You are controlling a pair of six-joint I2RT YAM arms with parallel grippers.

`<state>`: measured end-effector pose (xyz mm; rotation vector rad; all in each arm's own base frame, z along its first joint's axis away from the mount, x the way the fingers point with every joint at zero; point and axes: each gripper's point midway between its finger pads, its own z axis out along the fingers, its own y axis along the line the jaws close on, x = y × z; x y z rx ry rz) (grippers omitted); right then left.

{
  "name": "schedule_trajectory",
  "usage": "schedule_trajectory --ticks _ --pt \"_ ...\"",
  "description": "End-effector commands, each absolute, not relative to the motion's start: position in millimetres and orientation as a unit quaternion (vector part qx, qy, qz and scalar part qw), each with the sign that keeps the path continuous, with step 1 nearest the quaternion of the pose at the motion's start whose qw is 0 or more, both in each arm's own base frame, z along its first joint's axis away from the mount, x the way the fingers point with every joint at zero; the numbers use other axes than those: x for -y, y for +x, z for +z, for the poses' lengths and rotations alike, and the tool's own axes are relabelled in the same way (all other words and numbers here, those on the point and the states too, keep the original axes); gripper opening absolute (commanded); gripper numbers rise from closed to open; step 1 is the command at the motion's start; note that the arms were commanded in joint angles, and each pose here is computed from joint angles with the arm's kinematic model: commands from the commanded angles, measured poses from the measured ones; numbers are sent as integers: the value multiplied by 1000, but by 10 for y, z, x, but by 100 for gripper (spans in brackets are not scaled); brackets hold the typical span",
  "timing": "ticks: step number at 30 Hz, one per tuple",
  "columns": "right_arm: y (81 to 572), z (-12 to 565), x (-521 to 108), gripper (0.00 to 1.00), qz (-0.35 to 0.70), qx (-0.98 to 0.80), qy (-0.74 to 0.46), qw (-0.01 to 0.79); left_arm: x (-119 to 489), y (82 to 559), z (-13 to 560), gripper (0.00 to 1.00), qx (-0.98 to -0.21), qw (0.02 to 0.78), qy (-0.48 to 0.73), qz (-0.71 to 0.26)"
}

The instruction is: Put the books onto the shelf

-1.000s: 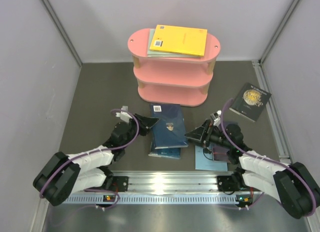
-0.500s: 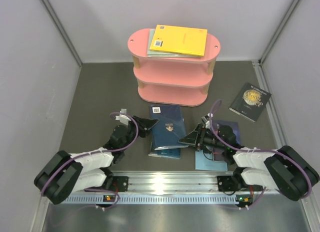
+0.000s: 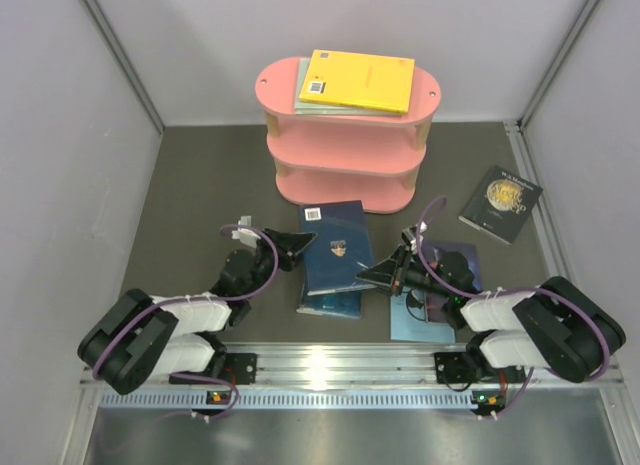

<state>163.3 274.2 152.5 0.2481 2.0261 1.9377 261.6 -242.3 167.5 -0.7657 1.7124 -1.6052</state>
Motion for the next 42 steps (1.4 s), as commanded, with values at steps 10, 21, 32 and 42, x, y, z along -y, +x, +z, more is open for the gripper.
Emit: schedule_trajectory --ticks 10,21,32,42 --pt "1794 1725 -2722 0 619 -740 12 263 2413 2427 1543 83 -713 337 -237 -567" --pt "2401 1653 -2295 0 578 -753 58 307 2082 2257 1601 93 -721 385 -237 -525" --pt "2929 1735 -1910 0 619 -701 93 342 1917 2165 1782 92 -721 421 -219 -505" --pt "3118 2160 -1736 0 680 -633 79 361 1918 2189 1827 91 -729 426 -210 -493"
